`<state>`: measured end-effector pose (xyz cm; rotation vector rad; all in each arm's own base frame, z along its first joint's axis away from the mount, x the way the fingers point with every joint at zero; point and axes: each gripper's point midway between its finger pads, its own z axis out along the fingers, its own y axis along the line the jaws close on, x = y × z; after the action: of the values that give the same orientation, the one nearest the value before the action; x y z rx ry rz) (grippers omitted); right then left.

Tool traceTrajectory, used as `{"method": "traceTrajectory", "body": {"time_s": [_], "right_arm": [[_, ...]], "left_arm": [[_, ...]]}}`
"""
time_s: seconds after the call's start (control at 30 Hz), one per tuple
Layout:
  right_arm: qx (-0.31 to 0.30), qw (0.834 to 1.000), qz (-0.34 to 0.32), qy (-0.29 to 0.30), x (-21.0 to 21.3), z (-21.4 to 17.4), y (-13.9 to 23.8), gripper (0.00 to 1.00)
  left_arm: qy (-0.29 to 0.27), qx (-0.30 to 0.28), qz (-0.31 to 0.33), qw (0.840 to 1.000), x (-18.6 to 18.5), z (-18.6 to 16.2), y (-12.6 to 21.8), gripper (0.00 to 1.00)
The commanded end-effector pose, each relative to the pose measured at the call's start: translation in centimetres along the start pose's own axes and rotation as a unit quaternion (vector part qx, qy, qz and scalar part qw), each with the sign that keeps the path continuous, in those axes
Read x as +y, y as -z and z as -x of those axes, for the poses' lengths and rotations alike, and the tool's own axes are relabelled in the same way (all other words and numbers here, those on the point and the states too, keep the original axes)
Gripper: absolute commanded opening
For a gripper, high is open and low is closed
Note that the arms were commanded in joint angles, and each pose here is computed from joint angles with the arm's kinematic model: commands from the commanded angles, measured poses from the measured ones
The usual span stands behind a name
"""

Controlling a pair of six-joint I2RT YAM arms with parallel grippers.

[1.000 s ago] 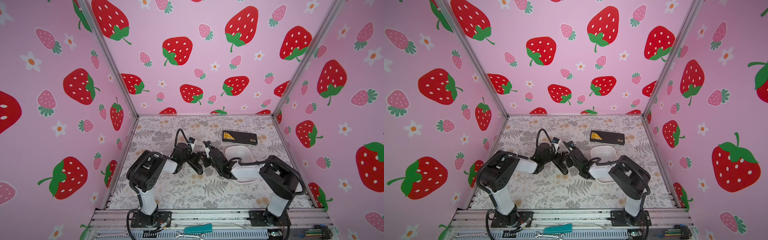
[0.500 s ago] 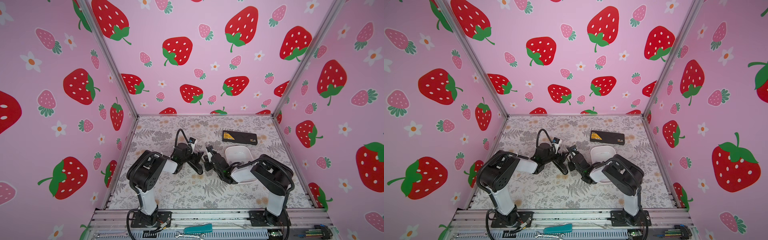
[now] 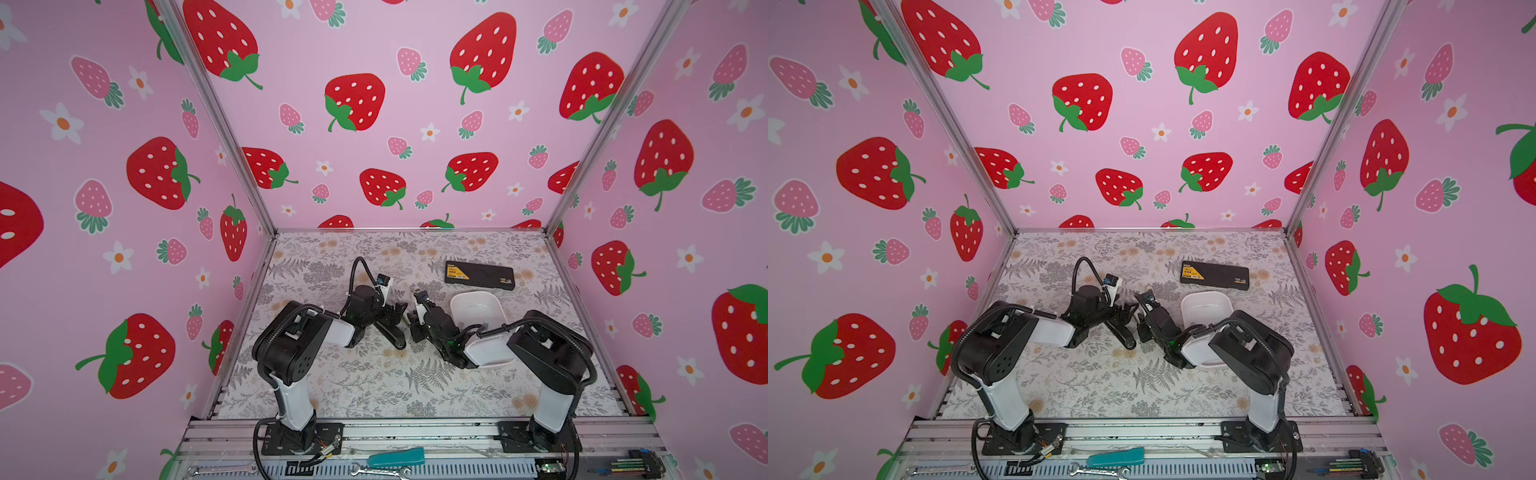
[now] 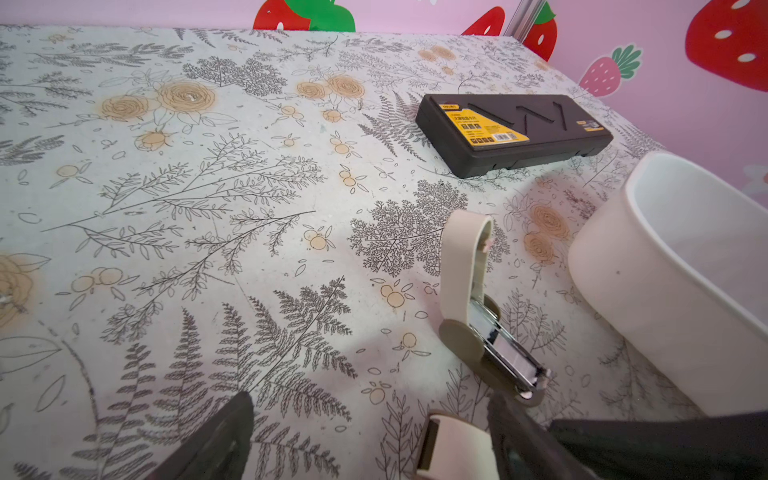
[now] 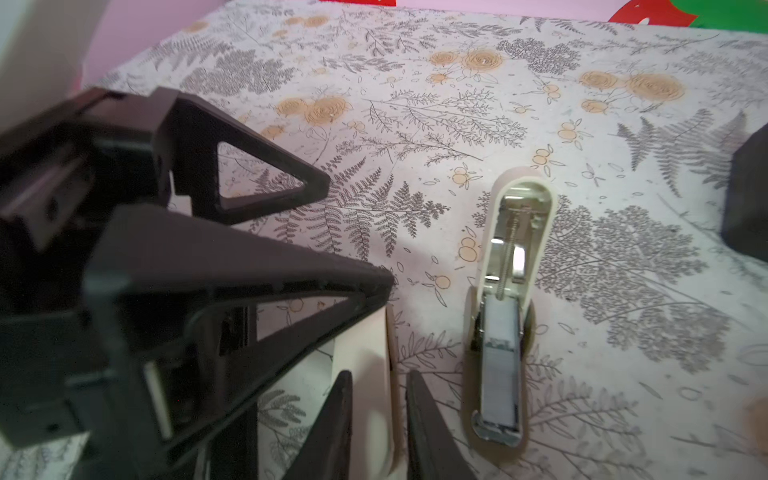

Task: Load the staples into the stapler

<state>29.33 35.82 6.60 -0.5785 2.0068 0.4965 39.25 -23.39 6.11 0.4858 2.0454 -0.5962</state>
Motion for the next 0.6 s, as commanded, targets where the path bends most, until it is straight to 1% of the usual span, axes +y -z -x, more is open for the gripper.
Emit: {"method": "traceTrajectory", "body": {"time_s": [0.0, 0.07, 0.13, 0.23, 0.4, 0.43, 0.47, 0.57], "right_arm": [[0.025, 0.999, -0.034, 0.011, -0.7, 1.9, 1.4, 0.32], [0.015, 0.999, -0.041, 0.01, -1.0, 3.2, 2.1, 0.37], [0.014, 0.999, -0.048, 0.006, -1.5, 3.4, 2.6, 0.41], [0.033, 0.997, -0.063, -0.002, -3.1, 1.7, 2.5, 0.47], [0.076, 0.995, -0.062, -0.01, -4.3, -2.1, 1.5, 0.51], [0.084, 0.995, -0.063, -0.009, -4.5, -2.6, 1.2, 0.55], [0.091, 0.994, -0.063, -0.008, -4.6, -3.2, 0.9, 0.57], [0.108, 0.992, -0.063, -0.009, -4.9, -4.5, 0.1, 0.58]], "left_arm": [[0.019, -0.019, 0.014, 1.0, 0.8, 4.0, 0.6, 0.9], [0.027, -0.024, 0.016, 0.999, 1.0, 5.3, 1.0, 0.91], [0.034, -0.027, 0.017, 0.999, 1.1, 6.2, 1.1, 0.91], [0.042, -0.021, 0.019, 0.999, 1.2, 7.3, 0.7, 0.92], [0.075, -0.005, 0.033, 0.997, 2.8, 8.2, -0.9, 0.92], [0.082, -0.001, 0.03, 0.996, 3.1, 8.3, -1.2, 0.92], [0.091, 0.001, 0.025, 0.996, 3.4, 8.4, -1.6, 0.92], [0.102, 0.01, 0.026, 0.994, 4.1, 8.3, -2.3, 0.91]]}}
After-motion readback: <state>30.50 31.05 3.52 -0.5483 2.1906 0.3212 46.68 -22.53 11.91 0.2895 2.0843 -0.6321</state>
